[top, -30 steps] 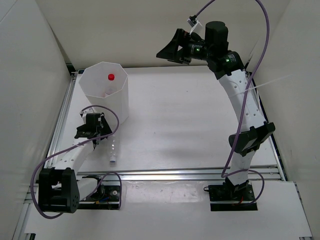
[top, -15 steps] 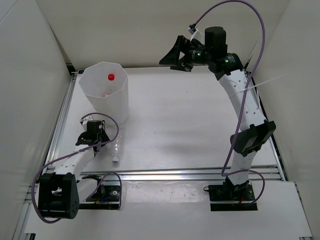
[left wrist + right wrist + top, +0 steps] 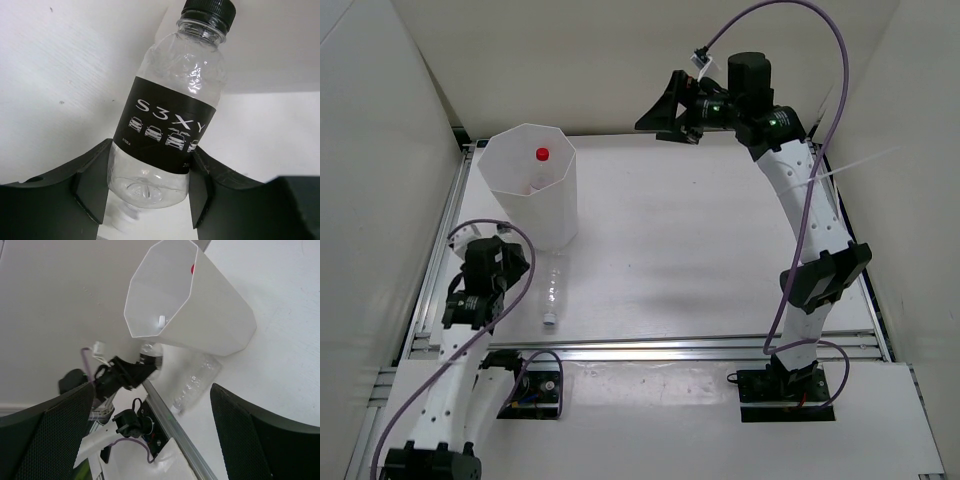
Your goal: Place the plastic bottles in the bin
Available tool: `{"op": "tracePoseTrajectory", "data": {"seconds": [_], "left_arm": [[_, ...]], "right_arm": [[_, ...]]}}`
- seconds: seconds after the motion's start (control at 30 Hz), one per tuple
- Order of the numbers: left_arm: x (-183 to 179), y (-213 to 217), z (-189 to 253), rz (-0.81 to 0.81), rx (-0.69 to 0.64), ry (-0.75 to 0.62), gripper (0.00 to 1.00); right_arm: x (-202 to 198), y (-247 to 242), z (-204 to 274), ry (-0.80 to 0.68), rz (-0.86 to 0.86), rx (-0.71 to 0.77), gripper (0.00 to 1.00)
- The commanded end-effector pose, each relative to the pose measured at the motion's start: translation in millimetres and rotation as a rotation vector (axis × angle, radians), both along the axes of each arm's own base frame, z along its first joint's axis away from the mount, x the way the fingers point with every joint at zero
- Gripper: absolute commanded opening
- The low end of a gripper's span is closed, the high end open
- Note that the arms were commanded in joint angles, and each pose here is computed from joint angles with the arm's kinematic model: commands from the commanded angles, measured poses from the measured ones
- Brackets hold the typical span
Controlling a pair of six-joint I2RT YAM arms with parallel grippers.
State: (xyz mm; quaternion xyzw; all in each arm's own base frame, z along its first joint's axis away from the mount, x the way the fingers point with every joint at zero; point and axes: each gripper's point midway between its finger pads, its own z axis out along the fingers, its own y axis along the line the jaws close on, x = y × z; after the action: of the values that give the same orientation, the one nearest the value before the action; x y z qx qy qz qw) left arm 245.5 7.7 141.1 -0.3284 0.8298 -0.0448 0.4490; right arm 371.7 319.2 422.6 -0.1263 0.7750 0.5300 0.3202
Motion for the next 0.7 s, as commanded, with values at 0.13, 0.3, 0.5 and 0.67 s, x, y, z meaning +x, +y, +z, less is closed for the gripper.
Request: {"op": "tracePoseTrajectory", "data": {"seconds": [0.13, 0.3, 0.5, 0.67], "left_arm": [[-11, 20, 147, 0.155, -0.023, -0.235, 0.22], [39, 0, 238, 0.038, -0.061, -0.388, 0.22], [116, -27, 264, -0.082, -0.113, -0.371, 0.22], [149, -49, 258, -0.174, -0.161, -0.326, 0.39]], "right_arm": [[-25, 9, -5, 0.027, 0.134, 0.021, 1.0], [-25, 13, -12, 0.059, 0.159, 0.025, 1.0], [-31, 20, -10, 0.064, 0.208, 0.044, 1.0], [-31, 22, -9, 0.06, 0.23, 0.053, 1.0]]}}
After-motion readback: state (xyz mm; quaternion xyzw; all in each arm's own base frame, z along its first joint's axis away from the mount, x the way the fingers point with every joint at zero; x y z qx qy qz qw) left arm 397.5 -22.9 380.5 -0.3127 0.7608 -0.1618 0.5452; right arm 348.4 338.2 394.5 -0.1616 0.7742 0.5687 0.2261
